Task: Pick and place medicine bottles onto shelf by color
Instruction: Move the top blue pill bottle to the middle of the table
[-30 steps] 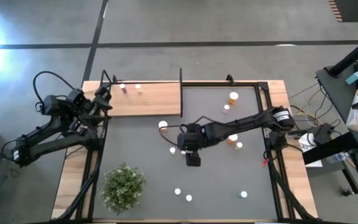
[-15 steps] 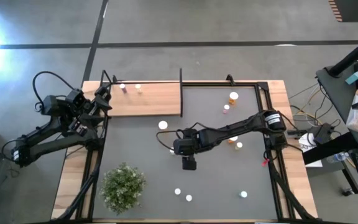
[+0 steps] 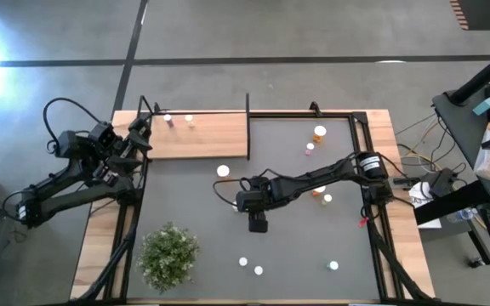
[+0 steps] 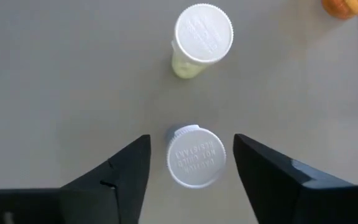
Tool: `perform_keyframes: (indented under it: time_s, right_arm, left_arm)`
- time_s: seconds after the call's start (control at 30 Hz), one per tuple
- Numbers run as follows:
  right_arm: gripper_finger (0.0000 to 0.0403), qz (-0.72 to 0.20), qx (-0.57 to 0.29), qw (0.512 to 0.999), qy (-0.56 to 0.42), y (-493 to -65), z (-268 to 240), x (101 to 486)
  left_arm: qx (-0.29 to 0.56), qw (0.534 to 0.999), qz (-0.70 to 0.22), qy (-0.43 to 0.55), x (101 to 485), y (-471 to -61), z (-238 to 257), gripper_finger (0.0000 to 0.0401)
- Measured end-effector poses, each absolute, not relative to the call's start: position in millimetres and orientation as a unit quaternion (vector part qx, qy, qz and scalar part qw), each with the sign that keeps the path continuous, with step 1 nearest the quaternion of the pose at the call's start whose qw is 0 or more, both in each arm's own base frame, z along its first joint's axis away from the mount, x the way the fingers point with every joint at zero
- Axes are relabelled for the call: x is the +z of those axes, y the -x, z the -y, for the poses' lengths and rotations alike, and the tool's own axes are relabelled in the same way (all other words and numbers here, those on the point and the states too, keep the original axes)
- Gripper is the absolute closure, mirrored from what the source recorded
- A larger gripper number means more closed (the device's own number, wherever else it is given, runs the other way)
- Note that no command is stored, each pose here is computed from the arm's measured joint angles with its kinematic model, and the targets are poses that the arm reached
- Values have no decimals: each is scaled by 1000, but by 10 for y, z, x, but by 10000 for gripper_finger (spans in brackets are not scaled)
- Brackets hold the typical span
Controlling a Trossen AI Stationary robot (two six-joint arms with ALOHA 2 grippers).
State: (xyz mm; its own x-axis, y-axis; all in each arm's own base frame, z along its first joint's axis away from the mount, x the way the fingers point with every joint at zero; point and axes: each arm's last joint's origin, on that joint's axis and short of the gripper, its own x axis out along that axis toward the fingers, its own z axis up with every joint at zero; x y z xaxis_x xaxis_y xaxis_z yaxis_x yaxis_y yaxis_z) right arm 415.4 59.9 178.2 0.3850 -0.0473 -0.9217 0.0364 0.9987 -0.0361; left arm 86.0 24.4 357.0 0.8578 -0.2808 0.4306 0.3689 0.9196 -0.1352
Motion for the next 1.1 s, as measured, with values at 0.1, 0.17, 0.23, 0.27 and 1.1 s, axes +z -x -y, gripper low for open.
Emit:
perform_keyframes:
  time_s: [0.1, 0.17, 0.23, 0.27, 1.1]
  right_arm:
    - [221, -554, -27, 832, 2, -4154, -599, 1783]
    - [238, -554, -28, 832, 1, -4153, -599, 1783]
    - [254, -554, -26, 832, 0, -4153, -600, 1783]
    - [262, -555, -24, 832, -2, -4153, -602, 1783]
    - [290, -468, -69, 880, -39, -4369, 125, 1874]
  left_arm:
    - [-169, 958, 206, 107, 3571, -860, -244, 208]
    - [-169, 958, 206, 107, 3571, -860, -244, 208]
    - [-169, 958, 206, 107, 3569, -861, -245, 208]
    - [-169, 958, 206, 107, 3568, -861, -245, 208]
    - [-169, 958, 205, 107, 3564, -863, -245, 208]
